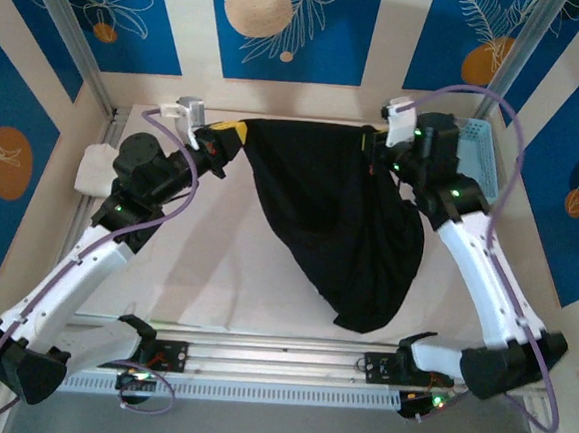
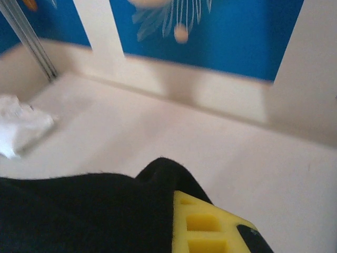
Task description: Fold the inside-out t-shirt
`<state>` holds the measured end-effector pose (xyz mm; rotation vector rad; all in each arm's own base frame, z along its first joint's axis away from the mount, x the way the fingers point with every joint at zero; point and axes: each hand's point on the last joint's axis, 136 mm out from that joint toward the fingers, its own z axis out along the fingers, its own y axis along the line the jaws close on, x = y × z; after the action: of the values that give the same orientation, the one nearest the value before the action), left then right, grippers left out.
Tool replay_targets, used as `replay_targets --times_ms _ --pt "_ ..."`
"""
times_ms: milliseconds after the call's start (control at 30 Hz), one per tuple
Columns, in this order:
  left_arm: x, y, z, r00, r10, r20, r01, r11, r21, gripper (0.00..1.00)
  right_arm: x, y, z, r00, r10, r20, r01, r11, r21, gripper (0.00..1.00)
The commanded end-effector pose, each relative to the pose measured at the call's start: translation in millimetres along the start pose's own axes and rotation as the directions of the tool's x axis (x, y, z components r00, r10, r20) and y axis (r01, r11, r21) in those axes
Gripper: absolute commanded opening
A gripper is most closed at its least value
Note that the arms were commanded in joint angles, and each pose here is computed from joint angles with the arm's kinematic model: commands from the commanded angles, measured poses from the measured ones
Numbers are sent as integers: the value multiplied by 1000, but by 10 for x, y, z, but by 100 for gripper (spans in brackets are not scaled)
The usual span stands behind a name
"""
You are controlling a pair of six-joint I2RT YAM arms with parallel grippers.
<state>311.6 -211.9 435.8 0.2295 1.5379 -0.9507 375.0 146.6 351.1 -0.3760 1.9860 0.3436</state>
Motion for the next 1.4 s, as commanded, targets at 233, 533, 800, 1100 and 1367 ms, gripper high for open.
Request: replay_targets --times_ms 233,533,800,1100,1367 --pt "235 154 -50 1000 -23 -15 24 1000 12 0 1211 -106 403 953 138 -271 -107 986 129 27" --pt "345 107 -26 998 -46 -49 49 997 59 0 1913 1038 606 947 120 -298 -179 968 -176 54" --pt "349 92 -29 997 -48 -53 51 996 66 0 2199 1052 1181 922 212 -323 -254 963 -94 56" --pt "347 107 -38 998 -43 -54 46 997 56 0 2375 1288 1719 889 241 -389 -313 940 -133 58" --pt "448 717 -189 999 -2 -38 -8 965 -264 0 1698 1117 1159 917 291 -272 -368 882 -296 0"
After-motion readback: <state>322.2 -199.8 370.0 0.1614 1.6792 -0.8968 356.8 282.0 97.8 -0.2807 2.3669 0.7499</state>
